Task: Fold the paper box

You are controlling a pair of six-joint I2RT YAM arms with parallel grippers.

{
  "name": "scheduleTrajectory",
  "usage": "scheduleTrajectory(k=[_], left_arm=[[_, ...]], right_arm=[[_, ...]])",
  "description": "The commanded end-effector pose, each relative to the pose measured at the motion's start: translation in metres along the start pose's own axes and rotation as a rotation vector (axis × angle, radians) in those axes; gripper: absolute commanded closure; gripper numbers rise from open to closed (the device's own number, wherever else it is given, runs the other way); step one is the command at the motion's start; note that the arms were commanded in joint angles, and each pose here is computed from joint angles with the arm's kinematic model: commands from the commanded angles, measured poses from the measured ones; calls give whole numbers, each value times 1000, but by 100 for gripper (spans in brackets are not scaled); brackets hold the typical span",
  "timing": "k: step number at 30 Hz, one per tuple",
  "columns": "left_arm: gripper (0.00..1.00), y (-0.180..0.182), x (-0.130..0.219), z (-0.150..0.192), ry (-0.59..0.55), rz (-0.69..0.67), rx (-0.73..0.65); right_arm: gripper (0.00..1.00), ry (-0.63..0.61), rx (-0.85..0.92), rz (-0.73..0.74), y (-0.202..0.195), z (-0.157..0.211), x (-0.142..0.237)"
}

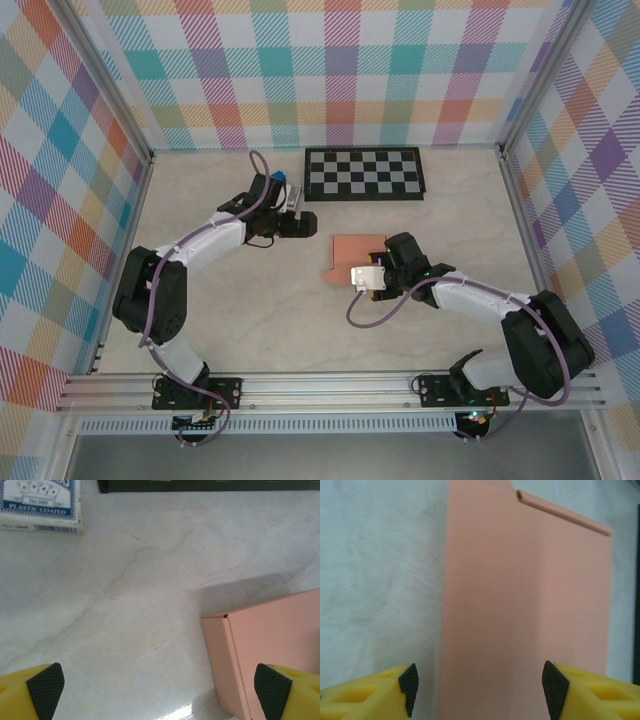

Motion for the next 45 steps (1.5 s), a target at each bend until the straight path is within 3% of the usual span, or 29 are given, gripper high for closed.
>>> scheduleTrajectory(k=[1,13,24,32,36,39,45], left_arm=[[0,2,9,-3,-36,-1,23],[0,9,17,5,-55,-34,17],[0,-1,29,4,-77,21,-7],[0,-11,42,-12,-174,64,-44],[0,-10,35,-14,-176,62,-51],[0,-9,17,-16,-172,48,-70],[0,-15,-39,-15,-82,31,-125]], right_arm=[[34,17,81,155,-25,-4,-13],[57,27,119,204,-23,-12,-22],[64,7,96,188,-27,-22,-6],[64,-10,124,135,-19,-25,2],[63,34,125,97,-7,-12,-13],[60,52,102,80,-6,-9,-22],[47,45,53,-45,8,-8,-19]])
Point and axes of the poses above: each hand's point on the last joint's axis, 136 mm out from that joint toward the fingers, its own x axis back along the fingers, its own y axis along the line the jaws close on, z = x × y, the point moved 1 cm from there along x, back along the fingers, and after that the axes turned 9 degrees about -x, right-handed, at the moved point
